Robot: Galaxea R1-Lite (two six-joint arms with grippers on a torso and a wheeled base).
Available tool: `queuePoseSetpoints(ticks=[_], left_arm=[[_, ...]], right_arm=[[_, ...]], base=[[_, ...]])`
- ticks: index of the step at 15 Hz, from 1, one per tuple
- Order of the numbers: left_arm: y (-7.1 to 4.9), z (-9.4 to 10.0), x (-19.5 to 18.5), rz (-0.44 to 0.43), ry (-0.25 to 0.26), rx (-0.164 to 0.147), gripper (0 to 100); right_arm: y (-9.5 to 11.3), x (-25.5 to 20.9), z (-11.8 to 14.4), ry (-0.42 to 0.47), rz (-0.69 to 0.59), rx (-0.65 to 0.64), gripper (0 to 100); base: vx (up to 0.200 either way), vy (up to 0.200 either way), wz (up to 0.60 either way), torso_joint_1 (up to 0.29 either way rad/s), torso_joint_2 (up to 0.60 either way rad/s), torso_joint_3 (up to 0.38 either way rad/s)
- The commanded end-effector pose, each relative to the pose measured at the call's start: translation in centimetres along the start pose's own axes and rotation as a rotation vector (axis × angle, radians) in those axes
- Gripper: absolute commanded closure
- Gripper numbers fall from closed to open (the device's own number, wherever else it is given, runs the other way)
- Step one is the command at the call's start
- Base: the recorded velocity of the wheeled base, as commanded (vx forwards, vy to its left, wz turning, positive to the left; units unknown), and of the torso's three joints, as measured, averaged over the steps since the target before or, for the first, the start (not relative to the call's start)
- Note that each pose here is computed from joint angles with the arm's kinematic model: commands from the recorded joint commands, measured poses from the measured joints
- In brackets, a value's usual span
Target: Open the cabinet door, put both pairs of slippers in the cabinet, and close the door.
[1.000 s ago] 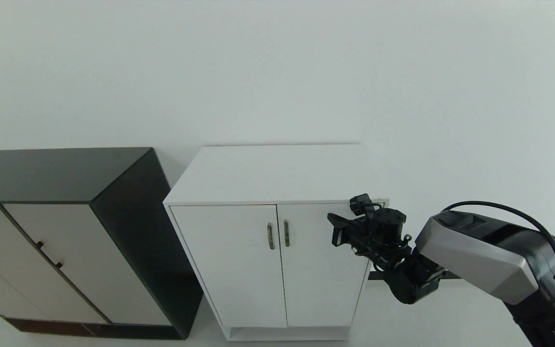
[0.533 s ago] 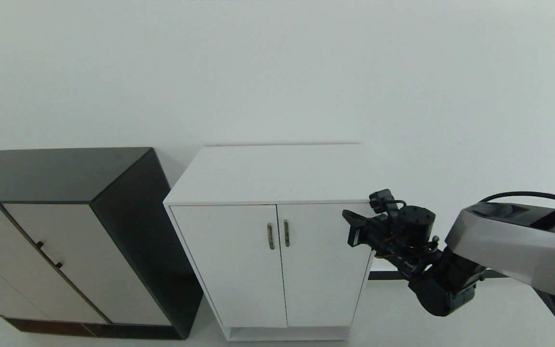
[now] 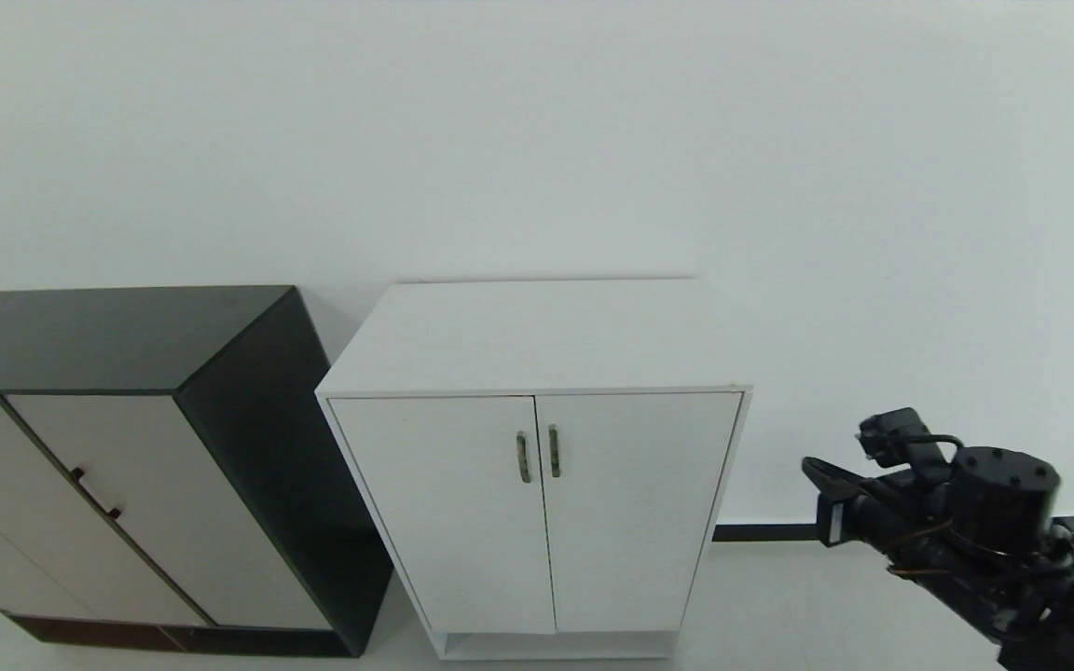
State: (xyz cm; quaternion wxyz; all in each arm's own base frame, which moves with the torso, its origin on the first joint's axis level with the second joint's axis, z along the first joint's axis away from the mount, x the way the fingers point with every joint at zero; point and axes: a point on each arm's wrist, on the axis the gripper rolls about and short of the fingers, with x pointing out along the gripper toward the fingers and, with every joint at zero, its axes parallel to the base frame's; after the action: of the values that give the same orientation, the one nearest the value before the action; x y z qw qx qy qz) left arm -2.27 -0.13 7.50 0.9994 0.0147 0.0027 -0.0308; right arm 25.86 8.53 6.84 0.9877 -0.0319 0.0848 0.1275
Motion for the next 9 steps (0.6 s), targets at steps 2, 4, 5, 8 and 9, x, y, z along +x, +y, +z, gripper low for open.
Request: queuePoseSetpoints(ticks=[2, 4, 5, 8, 9], left_arm=[[0.0, 0.0, 0.0, 0.0, 0.0, 0.001, 100], [0.0, 0.0, 0.0, 0.0, 0.0, 0.0, 100], [0.0, 0.0, 0.0, 0.002, 0.0, -0.002, 100], [0.0, 0.0, 0.0, 0.0, 0.0, -0.007, 100], [0.0, 0.0, 0.0, 0.0, 0.0, -0.005, 100]], right_arm=[[-2.1, -8.2, 1.4, -0.02, -0.143, 0.012, 100], [-3.1, -10.5, 2.3, -0.006, -0.26, 0.013, 100], [-3.1, -12.1, 2.6, 0.012, -0.26, 0.013, 100], [-2.7, -18.4, 1.4, 0.137, -0.244, 0.016, 100], [-2.5, -20.6, 0.6, 0.156, -0.225, 0.024, 100]], base=[[0.0, 0.0, 0.0, 0.0, 0.0, 0.0], [0.0, 0.0, 0.0, 0.0, 0.0, 0.0], [0.0, 0.0, 0.0, 0.0, 0.0, 0.0], [0.0, 0.0, 0.0, 0.0, 0.0, 0.0], [0.0, 0.0, 0.0, 0.0, 0.0, 0.0]])
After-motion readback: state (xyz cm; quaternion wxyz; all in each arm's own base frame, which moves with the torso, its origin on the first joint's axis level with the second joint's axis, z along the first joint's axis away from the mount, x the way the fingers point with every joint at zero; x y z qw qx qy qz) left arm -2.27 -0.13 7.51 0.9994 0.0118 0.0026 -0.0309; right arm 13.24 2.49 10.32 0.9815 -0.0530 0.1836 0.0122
